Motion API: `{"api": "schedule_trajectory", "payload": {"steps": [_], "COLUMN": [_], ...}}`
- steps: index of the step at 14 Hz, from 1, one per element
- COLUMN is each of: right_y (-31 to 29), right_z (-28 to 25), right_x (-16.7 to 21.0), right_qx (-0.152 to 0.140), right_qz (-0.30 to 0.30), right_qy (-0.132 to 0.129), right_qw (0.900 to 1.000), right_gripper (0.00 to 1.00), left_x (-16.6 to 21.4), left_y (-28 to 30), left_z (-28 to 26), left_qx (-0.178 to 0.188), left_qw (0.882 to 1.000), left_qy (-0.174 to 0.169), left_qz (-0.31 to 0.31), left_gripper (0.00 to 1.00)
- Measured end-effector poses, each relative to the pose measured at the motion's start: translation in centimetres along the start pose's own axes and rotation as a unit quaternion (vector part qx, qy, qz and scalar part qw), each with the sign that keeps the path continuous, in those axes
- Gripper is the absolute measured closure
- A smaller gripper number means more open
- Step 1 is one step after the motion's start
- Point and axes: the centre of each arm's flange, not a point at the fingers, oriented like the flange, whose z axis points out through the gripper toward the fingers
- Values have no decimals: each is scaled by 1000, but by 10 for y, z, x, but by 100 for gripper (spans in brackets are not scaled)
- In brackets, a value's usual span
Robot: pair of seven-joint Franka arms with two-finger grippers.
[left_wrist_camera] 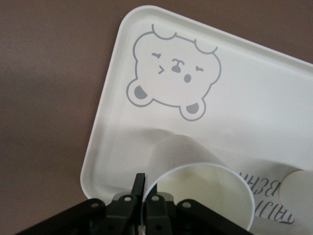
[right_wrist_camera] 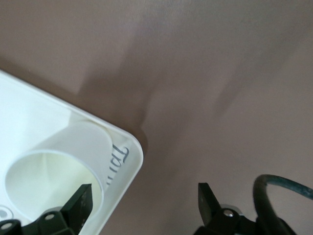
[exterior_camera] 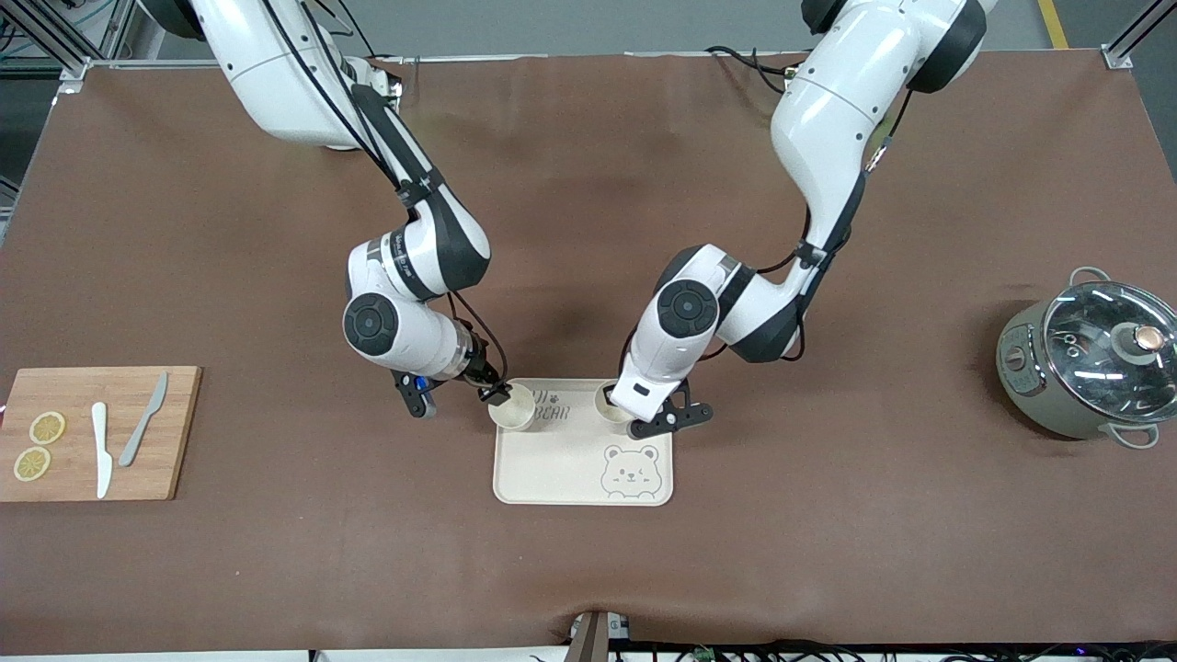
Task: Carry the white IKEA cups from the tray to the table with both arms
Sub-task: 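Lift both cups off the tray and carry them apart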
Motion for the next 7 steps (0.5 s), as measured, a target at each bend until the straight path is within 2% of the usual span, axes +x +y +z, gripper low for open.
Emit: {"api": "schedule_trajectory", "payload": {"steps": [2,6,7], "right_y": [-5,-7,-7], "right_z": [-3,1,4], "right_x": [3,3,2], "right_qx": [22,33,40], "right_qz": [6,6,6], "right_qy": [6,10,13], "right_qw": [1000,999,999], "right_gripper": [9,11,21], "left_x": [7,11,12], "left_y": [-4,-8,-11], "left_z": [-17,-48,-54], "left_qx": [4,18,24], "left_qw": [1000,1000,1000], "left_qy": [0,-5,-9], "left_qz": [-5,-8,-10], "left_gripper": [96,96,96]}}
